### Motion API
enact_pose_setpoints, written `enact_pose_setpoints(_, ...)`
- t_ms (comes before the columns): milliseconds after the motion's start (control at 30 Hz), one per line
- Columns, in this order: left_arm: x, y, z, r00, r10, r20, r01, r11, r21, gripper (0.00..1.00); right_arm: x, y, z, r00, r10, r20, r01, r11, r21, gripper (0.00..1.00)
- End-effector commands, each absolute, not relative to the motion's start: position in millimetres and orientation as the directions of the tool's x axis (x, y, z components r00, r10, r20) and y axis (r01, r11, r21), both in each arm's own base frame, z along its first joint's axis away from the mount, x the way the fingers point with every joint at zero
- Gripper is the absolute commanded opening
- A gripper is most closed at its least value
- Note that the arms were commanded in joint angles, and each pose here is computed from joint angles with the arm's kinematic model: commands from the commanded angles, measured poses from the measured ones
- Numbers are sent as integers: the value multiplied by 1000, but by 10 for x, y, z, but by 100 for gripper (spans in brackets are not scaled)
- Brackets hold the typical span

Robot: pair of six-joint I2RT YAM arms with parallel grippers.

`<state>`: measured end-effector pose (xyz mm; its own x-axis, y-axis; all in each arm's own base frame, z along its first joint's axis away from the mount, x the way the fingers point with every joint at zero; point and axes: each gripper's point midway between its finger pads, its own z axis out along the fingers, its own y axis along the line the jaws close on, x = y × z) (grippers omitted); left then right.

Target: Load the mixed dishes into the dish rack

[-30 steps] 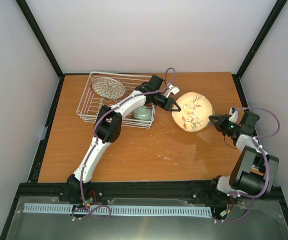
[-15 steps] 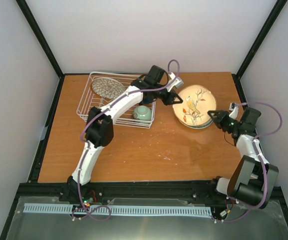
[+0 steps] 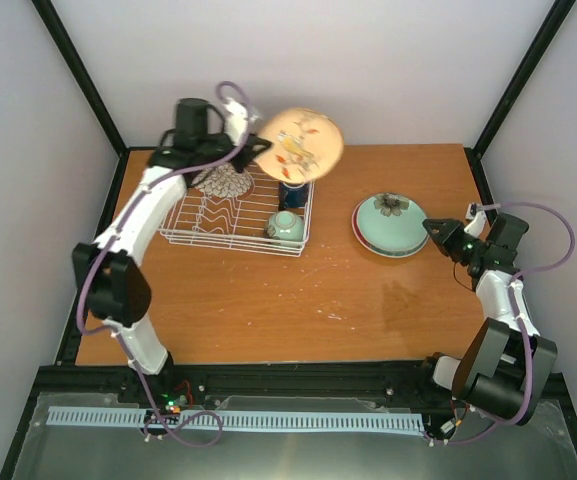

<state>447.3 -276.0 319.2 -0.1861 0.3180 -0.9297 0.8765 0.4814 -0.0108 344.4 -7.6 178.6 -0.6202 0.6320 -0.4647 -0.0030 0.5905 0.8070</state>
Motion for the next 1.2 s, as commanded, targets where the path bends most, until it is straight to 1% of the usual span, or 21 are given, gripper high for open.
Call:
enact_pose_setpoints(0,4298,-2200,4186,206,227,-952,836,465,292,1,3452,-118,1706,-616,635,-466,20,604,797,22)
enact_pose_setpoints(133,4111,-1699,4244,315,185,-931,815,451,365,1,3468,-117,1652,-620,642,-450,28,592,806,22)
enact_pose_setpoints(367,3899,-1108,4049,426,203,-882,773,424,471,1,3466,-132,1628,-618,645,-449,39,596,802,22)
enact_pose_setpoints(433,3874,-1006,4029,435,204,-877,770,421,480,1,3469,-130,1597,-625,647,-437,47,590,806,22)
enact_pose_setpoints(533,3948,-886,3917,434,257,-863,742,442,504,1,3475,-134,1556,-628,650,-428,56,587,808,22)
enact_pose_setpoints(633,4000,-692,3786,432,270,-861,730,457,509,1,3490,-137,1537,-629,655,-419,61,579,813,22)
enact_pose_setpoints(767,4104,-493,3640,447,271,-853,732,438,523,1,3491,-150,1512,-630,656,-416,72,583,810,21)
enact_pose_setpoints(867,4199,-474,3544,465,267,-844,745,397,536,1,3490,-157,1464,-631,659,-408,85,582,809,21)
enact_pose_setpoints(1000,4276,-429,3340,433,238,-869,792,360,493,1,3487,-167,1380,-631,668,-394,104,576,811,21)
enact_pose_setpoints(1167,4345,-378,3041,442,251,-861,787,353,506,1,3521,-174,1343,-635,675,-377,112,563,819,21)
